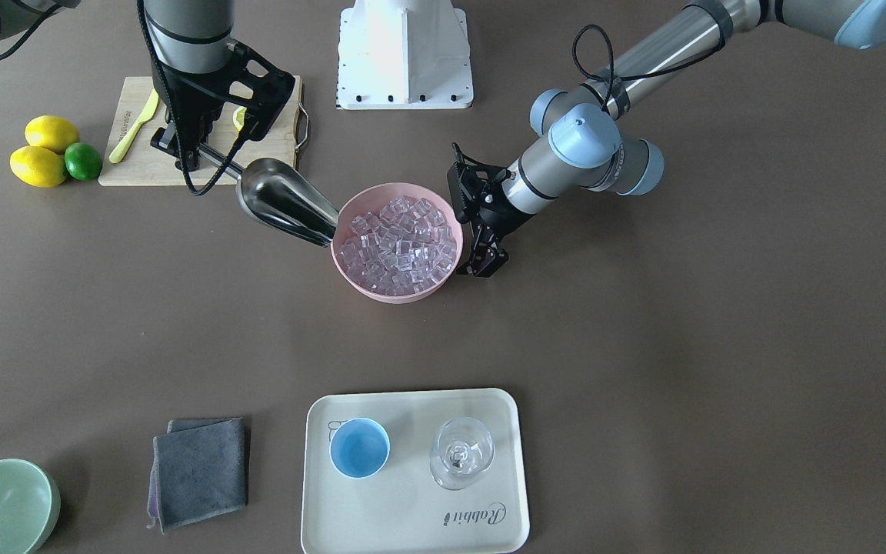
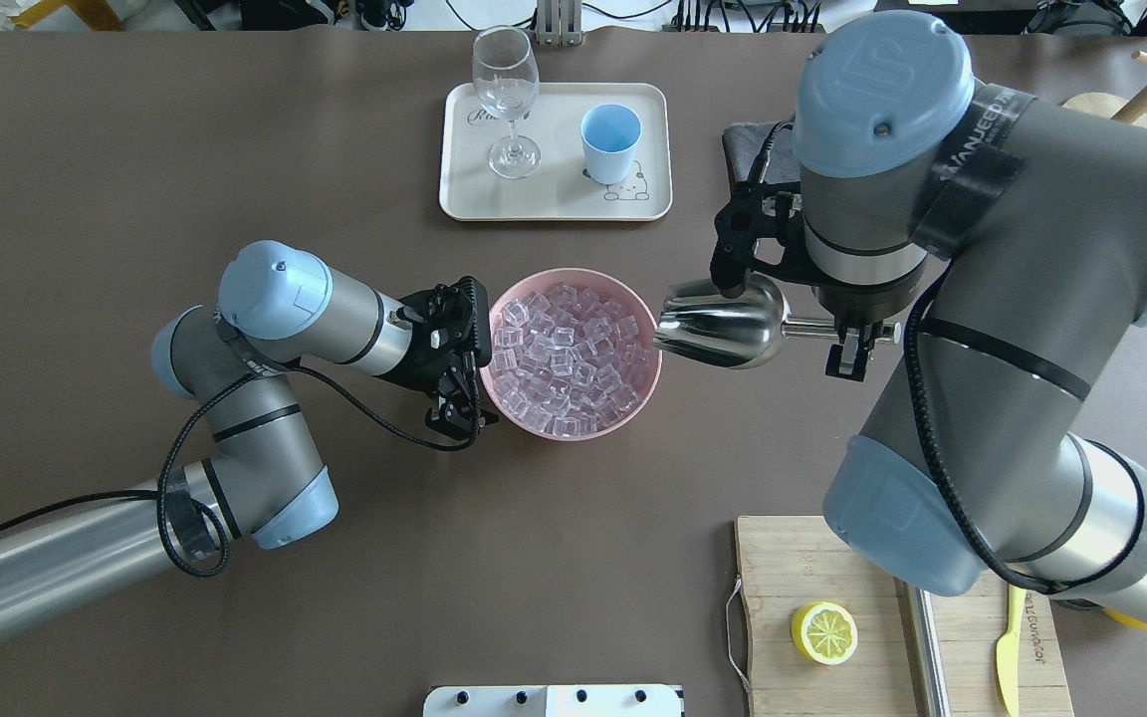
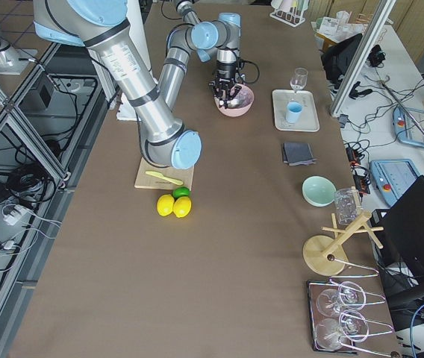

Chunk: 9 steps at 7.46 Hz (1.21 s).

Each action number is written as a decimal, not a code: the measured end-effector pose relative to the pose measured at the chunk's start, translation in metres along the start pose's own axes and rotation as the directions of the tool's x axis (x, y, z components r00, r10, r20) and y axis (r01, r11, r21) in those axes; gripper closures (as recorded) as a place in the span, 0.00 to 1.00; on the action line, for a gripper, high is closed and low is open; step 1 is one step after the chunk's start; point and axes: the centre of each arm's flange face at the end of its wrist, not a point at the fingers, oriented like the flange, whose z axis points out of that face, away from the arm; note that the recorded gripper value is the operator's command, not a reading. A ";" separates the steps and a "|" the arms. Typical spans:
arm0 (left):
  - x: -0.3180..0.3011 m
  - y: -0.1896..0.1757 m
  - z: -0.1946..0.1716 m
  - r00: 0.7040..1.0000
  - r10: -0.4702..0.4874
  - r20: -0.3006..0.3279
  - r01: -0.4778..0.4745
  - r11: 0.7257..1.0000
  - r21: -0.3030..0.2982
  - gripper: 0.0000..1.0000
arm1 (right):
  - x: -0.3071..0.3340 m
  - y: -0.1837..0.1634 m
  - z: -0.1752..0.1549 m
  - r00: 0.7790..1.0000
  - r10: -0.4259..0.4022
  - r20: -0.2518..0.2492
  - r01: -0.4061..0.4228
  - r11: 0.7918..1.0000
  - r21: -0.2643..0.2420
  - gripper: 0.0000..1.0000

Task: Put ice in cup with scoop
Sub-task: 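Lower the scoop into the ice bowl while the left gripper holds the rim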

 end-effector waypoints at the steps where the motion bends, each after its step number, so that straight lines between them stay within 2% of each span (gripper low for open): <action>1: 0.001 -0.001 0.000 1.000 0.001 -0.001 -0.001 1.000 0.001 0.02 | -0.002 -0.009 0.000 0.999 -0.030 -0.017 0.030 0.998 -0.048 1.00; 3: 0.001 -0.002 0.000 1.000 0.004 -0.001 -0.004 1.000 0.003 0.02 | -0.003 -0.032 -0.005 0.996 -0.084 -0.023 0.082 0.992 -0.096 1.00; 6: 0.001 -0.003 0.000 0.999 0.036 0.001 -0.036 0.999 0.005 0.02 | 0.004 -0.072 -0.015 0.995 -0.100 -0.010 0.097 0.984 -0.148 1.00; 9: 0.001 -0.003 0.000 0.999 0.042 0.002 -0.042 0.999 0.005 0.02 | -0.005 -0.102 -0.008 0.991 -0.132 -0.028 0.121 0.962 -0.247 1.00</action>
